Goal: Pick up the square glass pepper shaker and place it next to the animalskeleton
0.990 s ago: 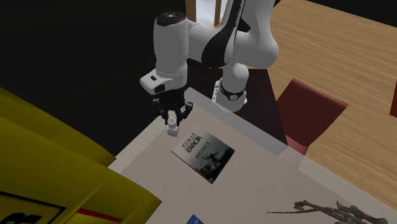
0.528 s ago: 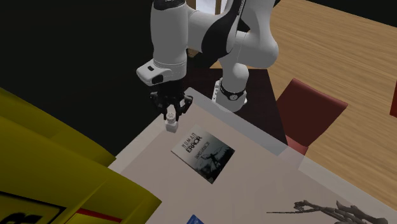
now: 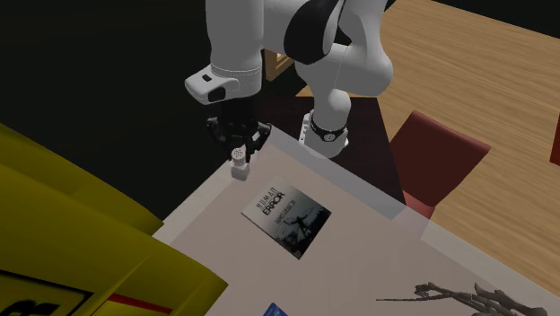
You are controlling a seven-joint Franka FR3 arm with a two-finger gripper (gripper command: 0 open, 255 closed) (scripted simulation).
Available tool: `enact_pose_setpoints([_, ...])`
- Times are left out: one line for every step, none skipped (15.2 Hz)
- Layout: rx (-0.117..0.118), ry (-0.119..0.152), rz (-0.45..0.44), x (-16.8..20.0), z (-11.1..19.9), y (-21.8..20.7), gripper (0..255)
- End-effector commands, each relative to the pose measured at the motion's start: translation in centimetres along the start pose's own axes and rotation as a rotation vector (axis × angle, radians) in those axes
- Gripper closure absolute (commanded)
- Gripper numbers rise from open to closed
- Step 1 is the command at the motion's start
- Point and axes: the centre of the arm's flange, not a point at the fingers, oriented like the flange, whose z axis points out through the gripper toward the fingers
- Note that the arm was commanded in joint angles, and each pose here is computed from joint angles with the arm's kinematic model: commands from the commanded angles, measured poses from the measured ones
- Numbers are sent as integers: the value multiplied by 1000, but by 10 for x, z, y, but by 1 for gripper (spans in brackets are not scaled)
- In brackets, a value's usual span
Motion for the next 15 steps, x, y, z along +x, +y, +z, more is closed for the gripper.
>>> enact_pose_setpoints([0,0,0,2,-11,1,255])
enact_pose_setpoints([0,0,0,4,-16,2,255])
enact_pose_setpoints([0,0,0,5,-21,2,255])
enact_pose_setpoints([0,0,0,7,-26,2,255])
enact_pose_setpoints([0,0,0,8,-31,2,255])
enact_pose_setpoints([0,0,0,9,-36,3,255])
enact_pose_setpoints([0,0,0,11,-41,3,255])
enact_pose_setpoints([0,0,0,12,-46,3,255])
enact_pose_setpoints([0,0,0,14,-51,4,255])
enact_pose_setpoints([0,0,0,15,-57,4,255])
enact_pose_setpoints([0,0,0,17,-62,4,255])
enact_pose_setpoints([0,0,0,18,-67,5,255])
enact_pose_setpoints([0,0,0,19,-72,5,255])
enact_pose_setpoints([0,0,0,21,-77,5,255])
enact_pose_setpoints([0,0,0,22,-82,6,255])
